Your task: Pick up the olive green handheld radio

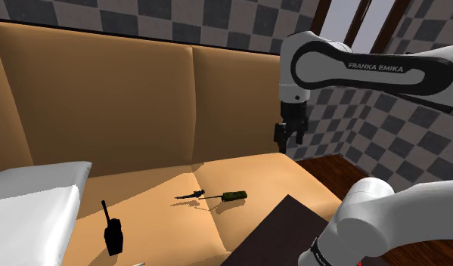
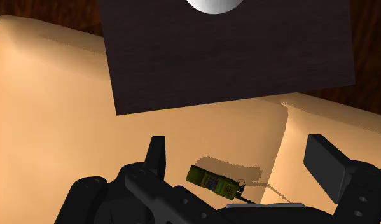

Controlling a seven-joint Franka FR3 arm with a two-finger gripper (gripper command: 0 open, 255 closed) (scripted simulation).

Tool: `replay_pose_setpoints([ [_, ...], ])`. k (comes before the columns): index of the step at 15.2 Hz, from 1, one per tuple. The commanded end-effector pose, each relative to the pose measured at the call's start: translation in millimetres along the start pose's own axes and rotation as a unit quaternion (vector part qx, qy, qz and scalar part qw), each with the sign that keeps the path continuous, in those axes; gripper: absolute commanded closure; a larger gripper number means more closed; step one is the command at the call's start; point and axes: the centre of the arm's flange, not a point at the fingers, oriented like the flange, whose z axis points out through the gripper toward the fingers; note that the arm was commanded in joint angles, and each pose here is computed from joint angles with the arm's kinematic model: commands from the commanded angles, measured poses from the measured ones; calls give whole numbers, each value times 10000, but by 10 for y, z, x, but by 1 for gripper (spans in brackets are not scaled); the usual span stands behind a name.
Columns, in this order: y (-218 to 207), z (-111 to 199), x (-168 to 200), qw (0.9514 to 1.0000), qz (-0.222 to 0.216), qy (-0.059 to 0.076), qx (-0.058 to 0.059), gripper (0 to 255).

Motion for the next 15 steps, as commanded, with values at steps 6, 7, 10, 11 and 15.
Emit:
replay_pose_setpoints([
  [6, -42, 482, 422, 9985, -532, 87, -103, 0],
  [7, -55, 578, 507, 9978, -639, 105, -124, 0],
  [10, -101, 864, 761, 9951, -957, 157, -185, 0],
  [11, -119, 959, 846, 9940, -1063, 174, -206, 0],
  [15, -207, 1336, 1184, 9882, -1485, 244, -287, 0],
])
